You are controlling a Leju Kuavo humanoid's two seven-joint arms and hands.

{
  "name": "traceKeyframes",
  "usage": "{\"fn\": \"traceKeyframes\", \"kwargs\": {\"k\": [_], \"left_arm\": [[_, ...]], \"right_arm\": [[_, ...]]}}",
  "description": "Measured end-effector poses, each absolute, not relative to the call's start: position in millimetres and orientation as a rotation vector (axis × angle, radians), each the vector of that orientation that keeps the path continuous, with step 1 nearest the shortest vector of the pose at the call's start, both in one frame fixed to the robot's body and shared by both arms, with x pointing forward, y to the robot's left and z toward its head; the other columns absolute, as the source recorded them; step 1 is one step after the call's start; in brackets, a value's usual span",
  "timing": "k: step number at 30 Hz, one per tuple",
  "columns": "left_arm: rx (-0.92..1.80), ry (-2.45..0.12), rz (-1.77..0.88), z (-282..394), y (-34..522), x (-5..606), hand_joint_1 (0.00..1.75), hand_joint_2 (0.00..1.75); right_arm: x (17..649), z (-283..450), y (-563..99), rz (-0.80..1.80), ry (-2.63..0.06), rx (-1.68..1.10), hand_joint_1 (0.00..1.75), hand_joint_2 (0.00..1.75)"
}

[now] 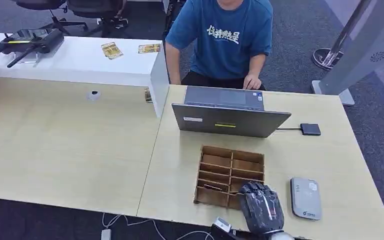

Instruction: Pass the card to the sensor for recognition and then transmit it.

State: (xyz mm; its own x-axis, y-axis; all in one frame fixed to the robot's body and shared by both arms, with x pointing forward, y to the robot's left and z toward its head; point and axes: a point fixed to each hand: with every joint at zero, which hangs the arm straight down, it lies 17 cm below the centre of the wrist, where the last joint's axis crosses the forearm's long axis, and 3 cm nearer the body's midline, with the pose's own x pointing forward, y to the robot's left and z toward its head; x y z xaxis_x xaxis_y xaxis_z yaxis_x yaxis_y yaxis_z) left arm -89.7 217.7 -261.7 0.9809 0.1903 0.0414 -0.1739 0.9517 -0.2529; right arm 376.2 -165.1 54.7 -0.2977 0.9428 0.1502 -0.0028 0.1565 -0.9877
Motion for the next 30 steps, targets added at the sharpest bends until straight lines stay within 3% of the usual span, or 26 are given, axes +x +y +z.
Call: {"fn": "traceKeyframes", "kwargs": {"k": [3,30], "left_arm": [[-0.252,-0.065,0.183,-261.7,217.6,-89.9,0.00,0.00],[-0.251,-0.066,0.186,-261.7,217.6,-89.7,0.00,0.00]], "right_arm": [[377.0,55.1,-164.8,1.294,-1.514,-0.945,1.75,1.75],[378.5,71.5,-160.8,1.252,-1.577,-0.957,1.75,1.75]]}}
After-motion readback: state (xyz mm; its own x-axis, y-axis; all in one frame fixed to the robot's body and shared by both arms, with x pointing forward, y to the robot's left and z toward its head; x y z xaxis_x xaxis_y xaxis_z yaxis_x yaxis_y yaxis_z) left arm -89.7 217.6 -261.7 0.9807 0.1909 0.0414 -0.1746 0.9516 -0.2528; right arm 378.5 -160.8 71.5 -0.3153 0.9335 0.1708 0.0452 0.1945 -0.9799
